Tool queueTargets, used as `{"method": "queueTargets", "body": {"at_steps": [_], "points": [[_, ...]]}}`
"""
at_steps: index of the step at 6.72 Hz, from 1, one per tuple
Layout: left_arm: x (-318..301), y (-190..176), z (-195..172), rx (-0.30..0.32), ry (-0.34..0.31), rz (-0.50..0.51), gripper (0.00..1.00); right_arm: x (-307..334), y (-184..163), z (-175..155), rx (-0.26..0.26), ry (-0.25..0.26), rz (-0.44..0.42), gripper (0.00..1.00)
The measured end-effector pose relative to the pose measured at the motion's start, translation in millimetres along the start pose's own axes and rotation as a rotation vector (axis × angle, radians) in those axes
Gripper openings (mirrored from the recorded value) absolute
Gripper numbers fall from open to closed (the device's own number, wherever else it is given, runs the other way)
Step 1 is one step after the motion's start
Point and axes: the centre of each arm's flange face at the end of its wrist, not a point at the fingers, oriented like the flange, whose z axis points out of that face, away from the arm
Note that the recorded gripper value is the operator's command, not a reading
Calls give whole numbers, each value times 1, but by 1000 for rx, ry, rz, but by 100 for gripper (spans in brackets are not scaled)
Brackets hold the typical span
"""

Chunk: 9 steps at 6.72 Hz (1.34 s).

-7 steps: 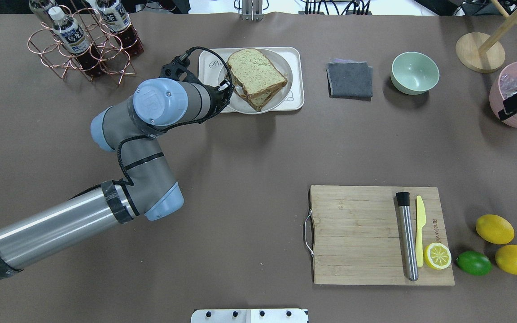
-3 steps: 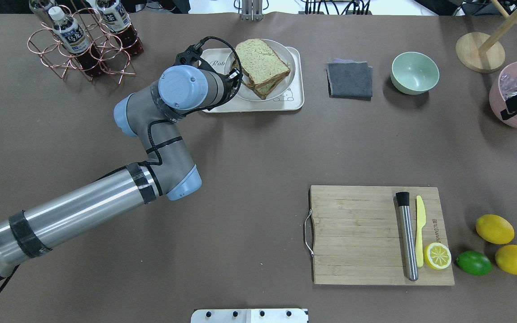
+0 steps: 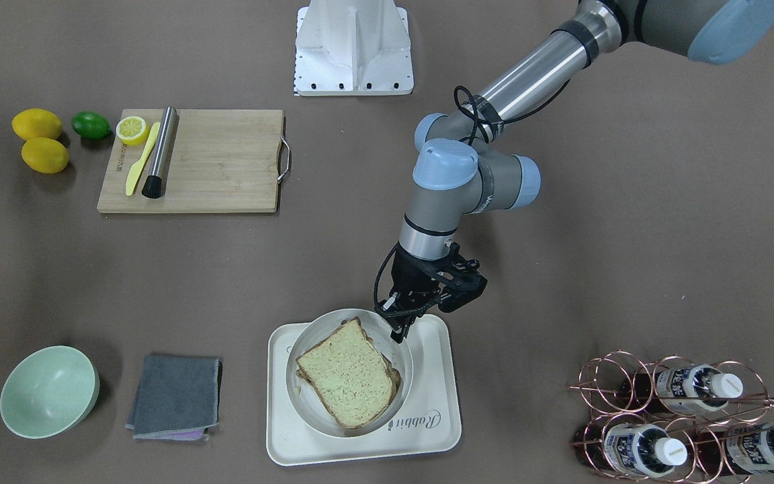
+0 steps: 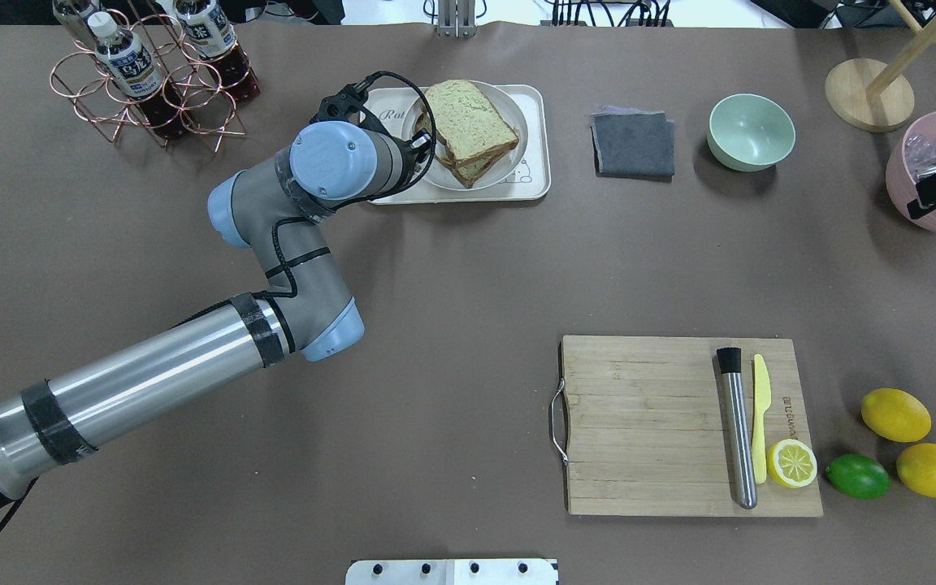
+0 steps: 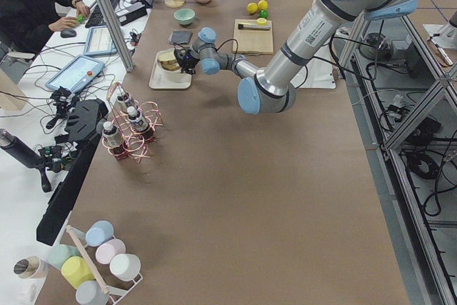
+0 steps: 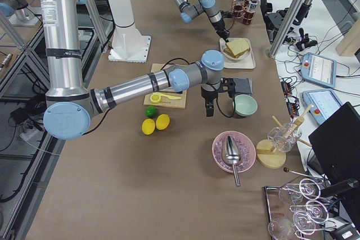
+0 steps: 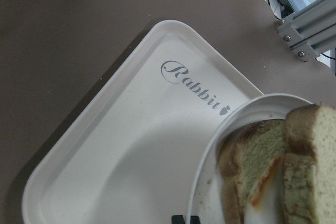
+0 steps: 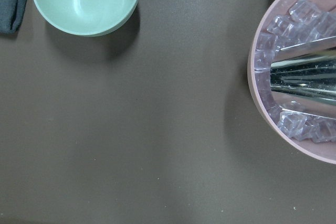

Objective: Make sandwich and place on tray
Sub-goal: 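Lower the plate onto the tray and open the left gripper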

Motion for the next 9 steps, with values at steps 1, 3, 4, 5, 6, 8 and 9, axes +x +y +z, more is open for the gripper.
{"method": "queueTargets", "body": {"at_steps": [1,3,4,5,6,8,9], "points": [[-3,0,4,1,-9,12,0,1,1,0,-1,0,2,100],[-7,0,7,3,-18,28,0,3,4,2,-4,2,4,100],[-7,0,7,3,-19,39,44,4,6,2,-6,3,7,100],[-8,0,7,2,-15,45,61,5,7,2,-6,3,10,100],[-9,-1,6,-2,4,48,98,5,8,1,-6,3,11,100],[-17,-8,1,-6,40,62,98,5,9,1,-6,3,12,100],[-21,-16,-9,-6,58,83,98,5,9,1,-6,3,12,100]]}}
